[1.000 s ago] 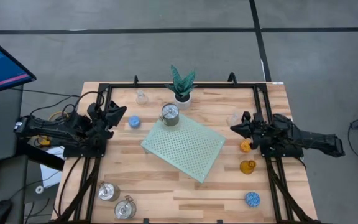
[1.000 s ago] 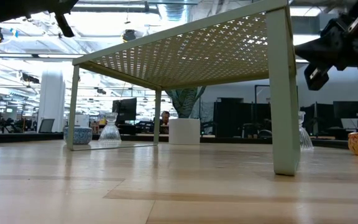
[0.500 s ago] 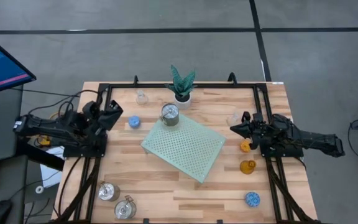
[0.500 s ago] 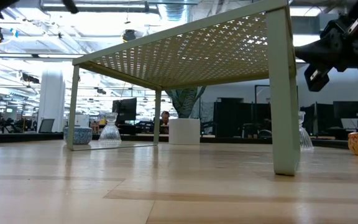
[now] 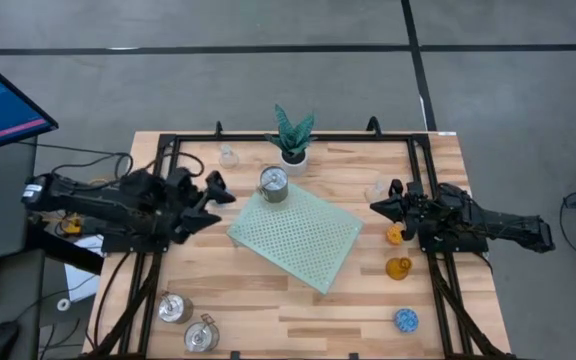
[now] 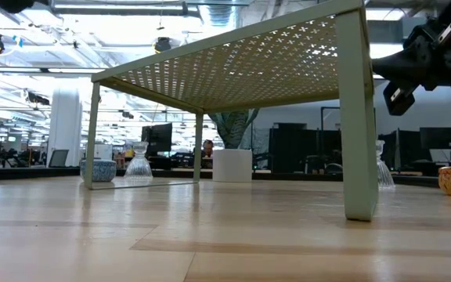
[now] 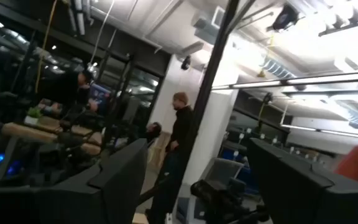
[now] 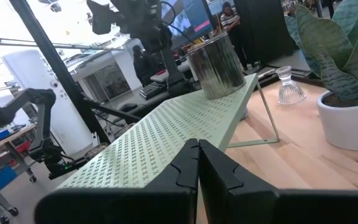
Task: Pick & Place candle stick holders
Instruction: Put the left silver scented candle on the shelf
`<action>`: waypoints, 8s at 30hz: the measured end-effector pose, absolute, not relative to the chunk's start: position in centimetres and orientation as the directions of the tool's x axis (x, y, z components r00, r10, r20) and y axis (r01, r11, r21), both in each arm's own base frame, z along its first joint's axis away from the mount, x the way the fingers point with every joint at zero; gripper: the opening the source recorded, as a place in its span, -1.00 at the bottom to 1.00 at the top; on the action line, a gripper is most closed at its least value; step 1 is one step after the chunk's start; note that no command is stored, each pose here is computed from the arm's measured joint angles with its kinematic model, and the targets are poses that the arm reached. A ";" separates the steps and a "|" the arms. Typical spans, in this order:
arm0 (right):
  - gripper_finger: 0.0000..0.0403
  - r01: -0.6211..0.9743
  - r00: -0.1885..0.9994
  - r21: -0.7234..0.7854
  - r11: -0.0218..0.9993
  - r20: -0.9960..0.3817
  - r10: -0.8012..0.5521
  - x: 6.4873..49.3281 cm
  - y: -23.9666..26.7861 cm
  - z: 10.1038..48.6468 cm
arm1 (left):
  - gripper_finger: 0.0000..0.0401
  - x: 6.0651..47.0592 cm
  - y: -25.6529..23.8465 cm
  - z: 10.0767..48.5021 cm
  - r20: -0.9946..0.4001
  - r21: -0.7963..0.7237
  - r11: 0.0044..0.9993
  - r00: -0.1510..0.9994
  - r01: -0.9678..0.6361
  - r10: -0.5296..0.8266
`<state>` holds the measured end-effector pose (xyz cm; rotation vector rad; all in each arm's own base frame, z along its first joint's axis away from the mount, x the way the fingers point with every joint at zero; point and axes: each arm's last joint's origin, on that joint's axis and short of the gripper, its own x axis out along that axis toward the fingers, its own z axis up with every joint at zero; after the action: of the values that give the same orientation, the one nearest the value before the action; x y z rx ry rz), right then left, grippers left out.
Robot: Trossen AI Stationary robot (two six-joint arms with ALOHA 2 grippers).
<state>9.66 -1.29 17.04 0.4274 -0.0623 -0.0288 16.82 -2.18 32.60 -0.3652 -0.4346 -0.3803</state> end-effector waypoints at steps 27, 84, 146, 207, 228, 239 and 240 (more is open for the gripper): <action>-1.00 0.017 0.998 0.418 0.908 0.048 -0.041 9.7 -1.3 17.0 | 0.94 15.5 -1.3 34.1 0.450 0.199 0.957 0.848 0.212 -0.281; -1.00 0.023 0.999 0.419 0.908 0.033 -0.041 9.7 -1.3 16.8 | 0.99 15.4 -3.9 34.2 -0.533 -0.278 0.911 0.740 0.304 -0.410; -1.00 0.023 0.999 0.419 0.908 0.033 -0.041 9.7 -1.3 16.8 | 0.99 9.8 -14.4 29.0 -0.914 -0.162 0.767 0.199 0.621 -0.354; -1.00 0.024 0.999 0.419 0.908 0.033 -0.041 9.7 -1.3 16.8 | 0.99 11.5 -18.9 24.3 -0.979 -0.198 0.978 0.032 0.067 -0.201; -1.00 0.023 0.999 0.419 0.908 0.033 -0.041 9.7 -1.3 16.8 | 0.99 12.3 -20.3 22.8 -0.980 -0.199 0.979 0.003 0.051 -0.199; -1.00 0.023 0.999 0.419 0.908 0.033 -0.041 9.7 -1.3 16.8 | 0.99 11.3 -20.5 23.5 -0.964 -0.266 0.962 -0.033 0.061 -0.264; -1.00 0.023 0.999 0.419 0.908 0.033 -0.041 9.7 -1.3 16.8 | 0.99 11.3 -20.5 23.5 -0.964 -0.265 0.962 -0.033 0.059 -0.264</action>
<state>9.68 -1.30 16.79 0.4322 -0.0414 -0.0333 11.30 -20.54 23.52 -0.1615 1.5846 -0.2607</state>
